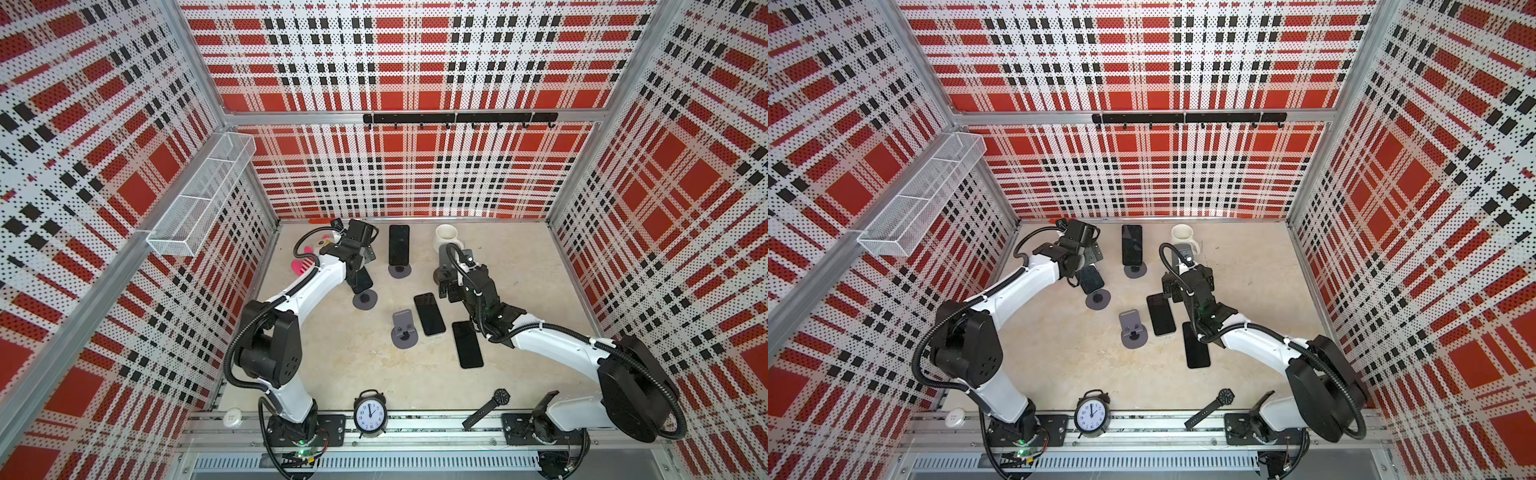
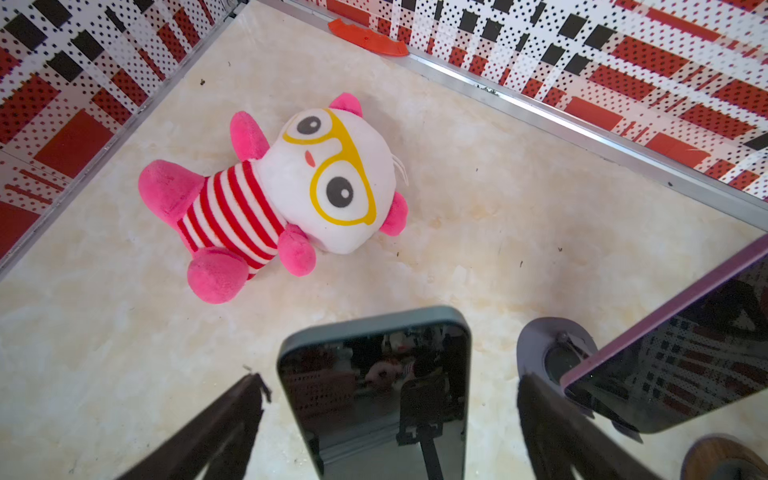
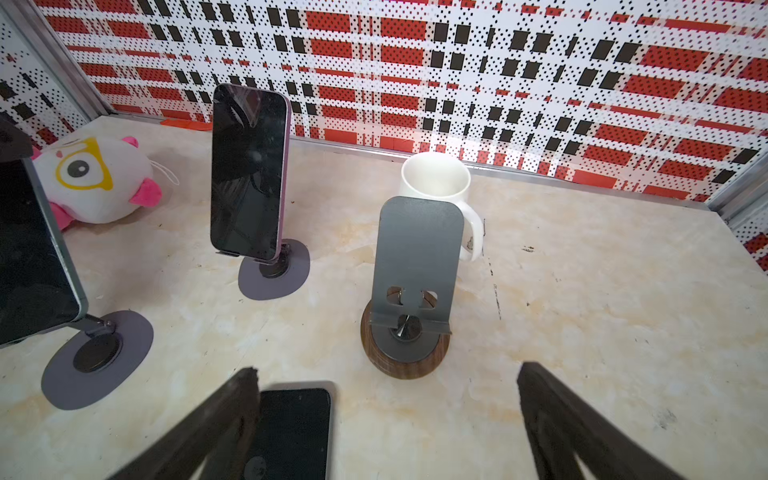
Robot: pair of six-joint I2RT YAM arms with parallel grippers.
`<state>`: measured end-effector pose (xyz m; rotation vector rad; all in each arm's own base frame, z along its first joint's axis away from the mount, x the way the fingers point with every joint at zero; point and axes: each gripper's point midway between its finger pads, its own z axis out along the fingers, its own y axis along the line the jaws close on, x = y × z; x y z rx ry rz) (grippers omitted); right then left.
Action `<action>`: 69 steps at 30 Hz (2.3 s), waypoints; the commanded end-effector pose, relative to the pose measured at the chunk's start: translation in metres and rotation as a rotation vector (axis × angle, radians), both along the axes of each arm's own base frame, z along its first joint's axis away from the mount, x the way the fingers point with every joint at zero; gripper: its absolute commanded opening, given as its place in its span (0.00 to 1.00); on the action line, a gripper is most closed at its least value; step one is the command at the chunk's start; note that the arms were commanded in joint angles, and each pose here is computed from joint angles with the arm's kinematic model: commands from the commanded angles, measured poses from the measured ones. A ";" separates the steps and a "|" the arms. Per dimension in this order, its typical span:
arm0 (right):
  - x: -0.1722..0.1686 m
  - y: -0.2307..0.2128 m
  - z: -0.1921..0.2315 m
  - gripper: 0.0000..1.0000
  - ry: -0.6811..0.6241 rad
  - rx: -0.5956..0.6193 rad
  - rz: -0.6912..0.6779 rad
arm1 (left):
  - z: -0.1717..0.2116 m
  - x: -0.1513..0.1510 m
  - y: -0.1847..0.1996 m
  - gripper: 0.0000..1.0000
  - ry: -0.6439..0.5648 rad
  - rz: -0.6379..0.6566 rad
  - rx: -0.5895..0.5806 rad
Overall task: Remove the phone from the phone stand
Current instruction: 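Lift the phone up off the grey stand with left gripper, then carry the phone toward the robot with left gripper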
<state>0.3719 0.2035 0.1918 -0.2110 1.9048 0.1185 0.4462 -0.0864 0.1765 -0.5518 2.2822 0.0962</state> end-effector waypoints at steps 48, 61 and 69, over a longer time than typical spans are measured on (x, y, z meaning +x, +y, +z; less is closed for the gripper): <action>0.002 -0.002 -0.006 1.00 0.003 0.017 -0.017 | -0.002 -0.001 -0.001 0.75 -0.028 0.069 0.010; 0.004 -0.003 -0.011 1.00 0.011 0.005 -0.026 | 0.027 -0.010 0.001 0.74 -0.090 0.062 -0.003; 0.003 -0.007 -0.007 1.00 0.000 0.005 -0.041 | 0.046 -0.020 -0.008 0.72 -0.113 0.003 0.007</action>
